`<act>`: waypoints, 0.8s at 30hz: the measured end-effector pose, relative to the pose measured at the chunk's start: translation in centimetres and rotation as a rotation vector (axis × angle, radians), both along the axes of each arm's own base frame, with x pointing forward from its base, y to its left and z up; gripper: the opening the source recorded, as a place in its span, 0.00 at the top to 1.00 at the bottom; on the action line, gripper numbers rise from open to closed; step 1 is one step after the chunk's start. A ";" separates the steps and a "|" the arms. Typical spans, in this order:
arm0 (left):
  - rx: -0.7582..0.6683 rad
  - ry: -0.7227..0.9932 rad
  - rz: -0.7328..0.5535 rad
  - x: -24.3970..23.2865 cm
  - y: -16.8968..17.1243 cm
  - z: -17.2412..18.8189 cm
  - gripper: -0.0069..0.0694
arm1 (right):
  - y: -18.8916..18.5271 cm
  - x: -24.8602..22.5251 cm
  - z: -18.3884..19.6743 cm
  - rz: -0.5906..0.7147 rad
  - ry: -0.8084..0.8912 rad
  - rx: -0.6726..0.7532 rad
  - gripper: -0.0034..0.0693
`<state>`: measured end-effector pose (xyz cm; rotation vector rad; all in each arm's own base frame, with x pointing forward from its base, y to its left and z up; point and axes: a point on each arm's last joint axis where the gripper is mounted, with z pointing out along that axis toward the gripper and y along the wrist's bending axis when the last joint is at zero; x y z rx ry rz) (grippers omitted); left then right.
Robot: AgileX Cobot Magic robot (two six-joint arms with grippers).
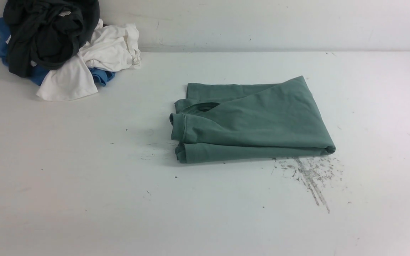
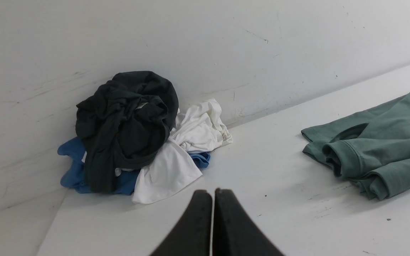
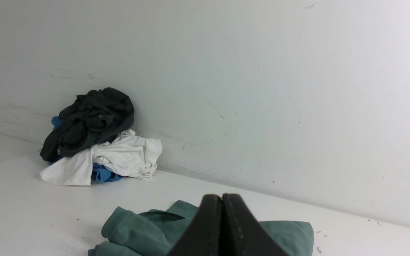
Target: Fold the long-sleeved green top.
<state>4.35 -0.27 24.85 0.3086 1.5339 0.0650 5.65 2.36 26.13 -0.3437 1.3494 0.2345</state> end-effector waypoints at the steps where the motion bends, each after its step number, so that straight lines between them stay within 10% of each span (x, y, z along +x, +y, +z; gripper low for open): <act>1: 0.000 0.001 0.000 0.0 0.0 0.0 0.92 | -0.1 -0.1 -0.4 -0.006 0.001 0.006 0.97; 13: 0.000 0.000 0.000 0.0 0.0 0.0 0.92 | -2.5 0.0 -6.8 -0.395 0.267 0.158 0.97; 24: 0.000 0.000 0.000 0.0 0.0 0.0 0.92 | -2.7 -0.1 -7.9 -0.428 0.402 0.144 0.97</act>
